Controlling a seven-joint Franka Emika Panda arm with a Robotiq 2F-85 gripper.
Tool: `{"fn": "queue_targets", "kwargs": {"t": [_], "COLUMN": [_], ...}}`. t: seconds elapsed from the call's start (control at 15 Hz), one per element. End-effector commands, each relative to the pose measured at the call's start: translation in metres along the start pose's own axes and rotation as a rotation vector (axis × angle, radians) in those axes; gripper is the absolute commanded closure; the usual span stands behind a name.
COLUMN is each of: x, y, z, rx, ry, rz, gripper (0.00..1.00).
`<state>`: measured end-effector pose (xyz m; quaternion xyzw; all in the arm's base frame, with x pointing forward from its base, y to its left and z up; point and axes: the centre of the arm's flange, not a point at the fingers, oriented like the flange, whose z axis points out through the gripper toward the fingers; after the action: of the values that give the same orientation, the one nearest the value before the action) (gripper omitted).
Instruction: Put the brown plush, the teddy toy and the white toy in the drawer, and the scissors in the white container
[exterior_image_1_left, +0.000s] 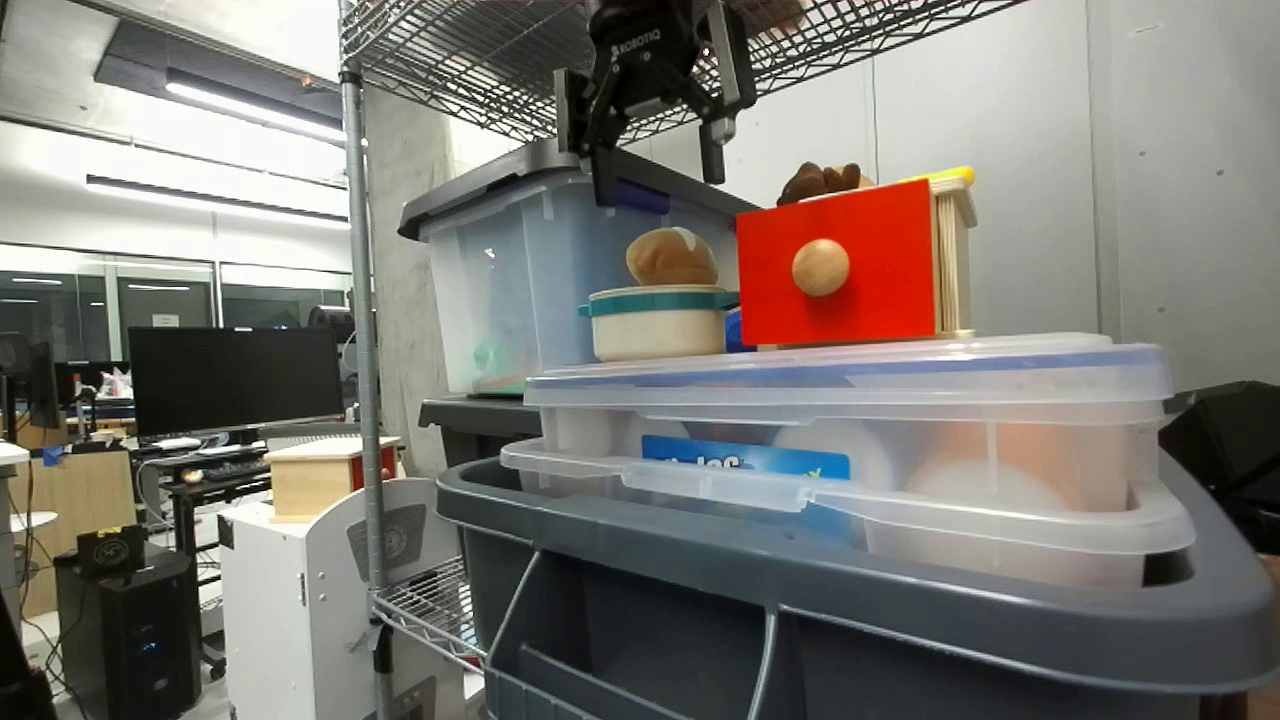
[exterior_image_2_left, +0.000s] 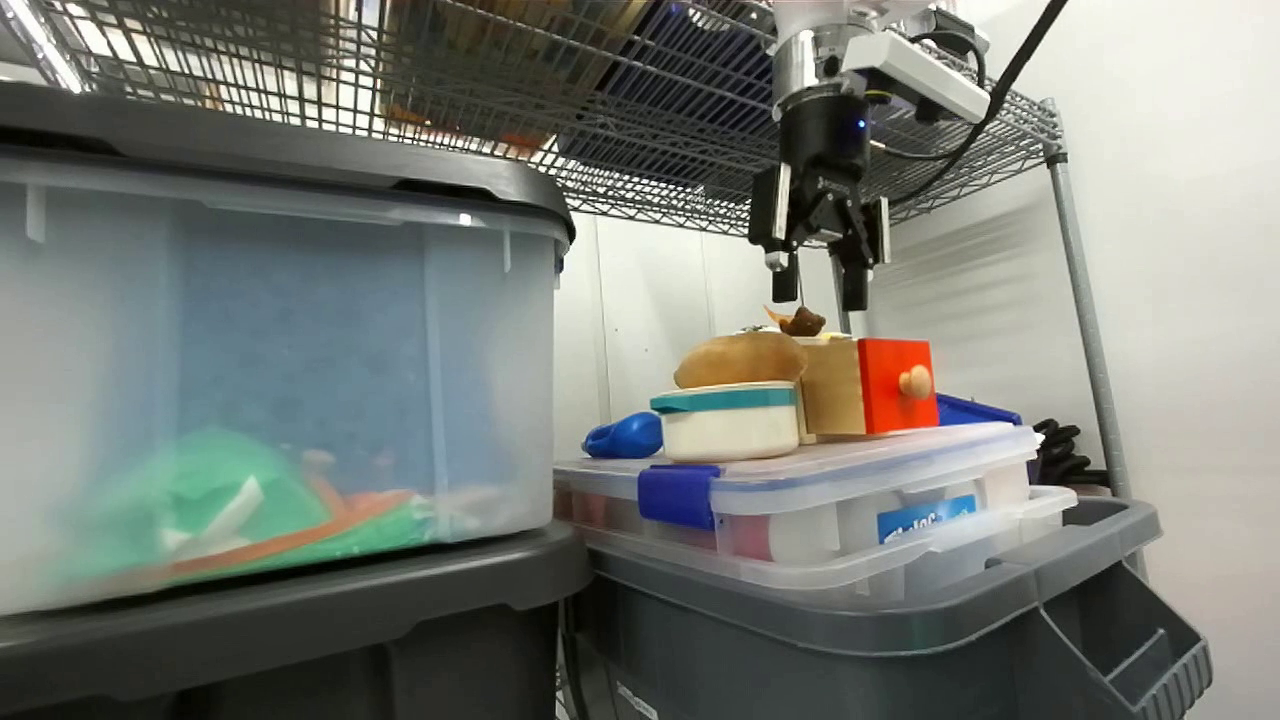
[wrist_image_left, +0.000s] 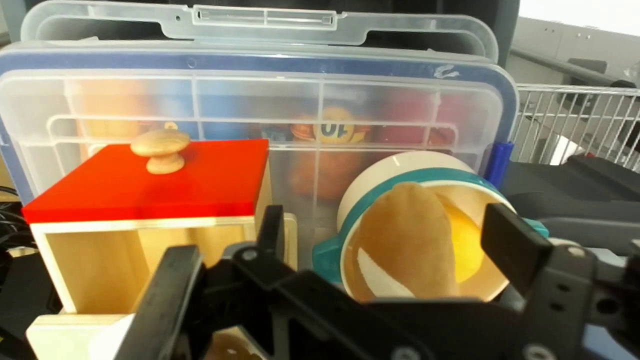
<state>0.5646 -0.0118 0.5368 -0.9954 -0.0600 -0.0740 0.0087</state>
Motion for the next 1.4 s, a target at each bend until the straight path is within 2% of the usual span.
{"fn": "queue_targets", "kwargs": {"t": [0.0, 0.47, 0.93, 1.0, 1.07, 1.33], "x": [0.013, 0.026, 0.041, 0.042, 0.043, 0.046], "y": [-0.007, 0.004, 0.008, 0.008, 0.007, 0.008], "z": [-0.001, 0.019, 0.054, 0.054, 0.052, 0.05], "rx": [0.026, 0.006, 0.013, 0.013, 0.013, 0.013], "ry": [0.033, 0.071, 0.028, 0.026, 0.03, 0.034], "rz": [-0.042, -0.086, -0.074, -0.075, -0.077, -0.08], "gripper": [0.0, 0.0, 0.0, 0.08, 0.26, 0.58]}}
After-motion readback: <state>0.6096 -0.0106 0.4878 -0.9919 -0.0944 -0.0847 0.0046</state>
